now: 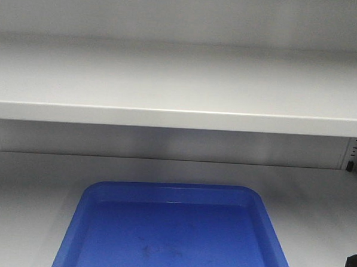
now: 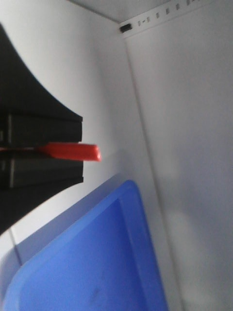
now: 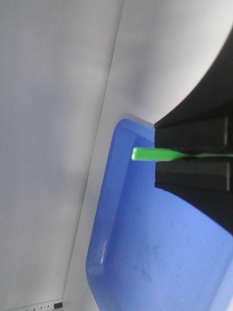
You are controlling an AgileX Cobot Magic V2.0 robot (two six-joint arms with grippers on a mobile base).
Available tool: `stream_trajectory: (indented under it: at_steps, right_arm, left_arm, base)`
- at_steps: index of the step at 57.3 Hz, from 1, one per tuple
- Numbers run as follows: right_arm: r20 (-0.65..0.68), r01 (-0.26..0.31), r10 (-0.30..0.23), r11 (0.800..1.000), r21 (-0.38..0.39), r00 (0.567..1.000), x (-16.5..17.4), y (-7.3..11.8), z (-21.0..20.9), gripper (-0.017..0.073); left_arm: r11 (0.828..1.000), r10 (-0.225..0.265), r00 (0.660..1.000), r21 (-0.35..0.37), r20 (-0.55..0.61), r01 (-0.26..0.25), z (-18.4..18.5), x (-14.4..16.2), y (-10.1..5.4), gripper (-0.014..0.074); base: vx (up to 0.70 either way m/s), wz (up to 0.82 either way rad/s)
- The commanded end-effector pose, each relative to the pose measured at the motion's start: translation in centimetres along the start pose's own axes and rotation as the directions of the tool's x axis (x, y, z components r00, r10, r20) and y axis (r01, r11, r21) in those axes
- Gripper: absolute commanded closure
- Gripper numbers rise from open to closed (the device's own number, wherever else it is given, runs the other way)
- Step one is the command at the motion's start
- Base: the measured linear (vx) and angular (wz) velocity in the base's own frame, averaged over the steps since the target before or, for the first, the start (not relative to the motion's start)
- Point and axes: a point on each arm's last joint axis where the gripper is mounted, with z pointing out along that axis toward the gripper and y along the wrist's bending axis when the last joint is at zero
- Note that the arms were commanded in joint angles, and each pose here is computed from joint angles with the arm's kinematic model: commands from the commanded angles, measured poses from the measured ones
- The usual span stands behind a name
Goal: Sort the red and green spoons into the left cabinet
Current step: 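Position the base in front of the cabinet shelf with the blue tray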
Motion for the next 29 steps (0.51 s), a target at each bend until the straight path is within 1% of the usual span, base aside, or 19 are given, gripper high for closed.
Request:
stream_trajectory:
  at_steps: [1, 23, 26, 29]
  right_arm:
    - [0.044, -0.024, 0.023, 0.999, 0.022, 0.999, -1.1, -0.22, -0.14, 0.0563]
    - [0.045, -0.03, 0.03, 0.999, 0.014, 0.999, -1.11, -0.15, -0.14, 0.0563]
    - [0.045, -0.03, 0.03, 0.999, 0.014, 0.999, -1.11, -0.15, -0.14, 0.0563]
    - [0.045, -0.03, 0.03, 0.999, 0.014, 0.999, -1.11, -0.15, -0.14, 0.0563]
  left_arm:
    - [0.999, -0.014, 0.993, -0.028, 0.118, 0.017, -0.21, -1.72, 0.3, 0.0594]
    - [0.999, -0.02, 0.993, -0.027, 0.12, 0.023, -0.22, -1.73, 0.3, 0.0594]
    - [0.999, -0.041, 0.992, -0.024, 0.121, 0.044, -0.22, -1.73, 0.28, 0.0594]
    - [0.994, -0.105, 0.987, -0.009, 0.123, 0.107, -0.17, -1.76, 0.23, 0.0594]
  base:
    - [0.0, 0.0]
    - [0.0, 0.0]
    - [0.0, 0.0]
    - [0.0, 0.0]
